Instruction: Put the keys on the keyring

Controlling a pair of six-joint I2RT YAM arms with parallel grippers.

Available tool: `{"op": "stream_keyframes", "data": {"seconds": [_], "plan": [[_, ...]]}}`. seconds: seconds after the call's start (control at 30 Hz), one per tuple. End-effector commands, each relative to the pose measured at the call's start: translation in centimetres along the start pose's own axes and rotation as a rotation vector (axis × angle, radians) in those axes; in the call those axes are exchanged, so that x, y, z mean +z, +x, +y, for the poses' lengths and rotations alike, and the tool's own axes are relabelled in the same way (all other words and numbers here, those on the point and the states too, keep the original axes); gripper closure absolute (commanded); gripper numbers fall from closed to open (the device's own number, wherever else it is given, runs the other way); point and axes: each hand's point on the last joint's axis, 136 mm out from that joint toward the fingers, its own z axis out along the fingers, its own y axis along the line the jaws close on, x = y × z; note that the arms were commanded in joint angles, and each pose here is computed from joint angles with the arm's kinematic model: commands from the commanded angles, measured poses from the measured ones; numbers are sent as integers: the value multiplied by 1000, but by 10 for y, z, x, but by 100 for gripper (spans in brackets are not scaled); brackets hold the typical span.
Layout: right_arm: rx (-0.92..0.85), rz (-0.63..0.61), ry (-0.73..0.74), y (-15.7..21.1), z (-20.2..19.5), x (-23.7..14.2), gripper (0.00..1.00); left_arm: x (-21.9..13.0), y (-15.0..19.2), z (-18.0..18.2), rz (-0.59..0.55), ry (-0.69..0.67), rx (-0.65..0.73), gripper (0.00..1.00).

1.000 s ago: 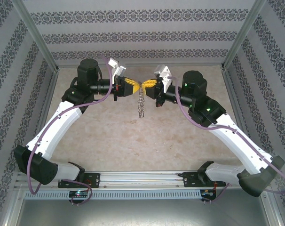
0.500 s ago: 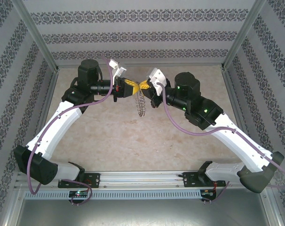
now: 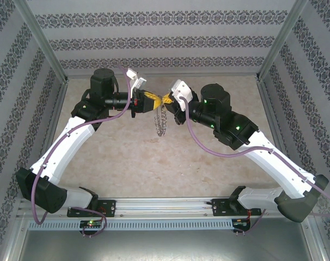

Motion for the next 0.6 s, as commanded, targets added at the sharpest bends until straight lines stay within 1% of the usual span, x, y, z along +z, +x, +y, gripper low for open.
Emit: {"op": "stream_keyframes", "data": {"seconds": [0.0, 0.1, 0.27, 0.57], "plan": [[-12, 1, 41, -6, -7, 2, 100, -4, -19, -18, -32, 44, 83, 100], [-21, 20, 50, -4, -9, 5, 100, -5, -18, -19, -33, 46, 84, 100], [-21, -1, 68, -9, -11, 1, 100, -4, -16, -18, -27, 43, 82, 100], [-11, -6, 53, -8, -8, -2, 100, -3, -15, -16, -29, 46, 84, 100]]}}
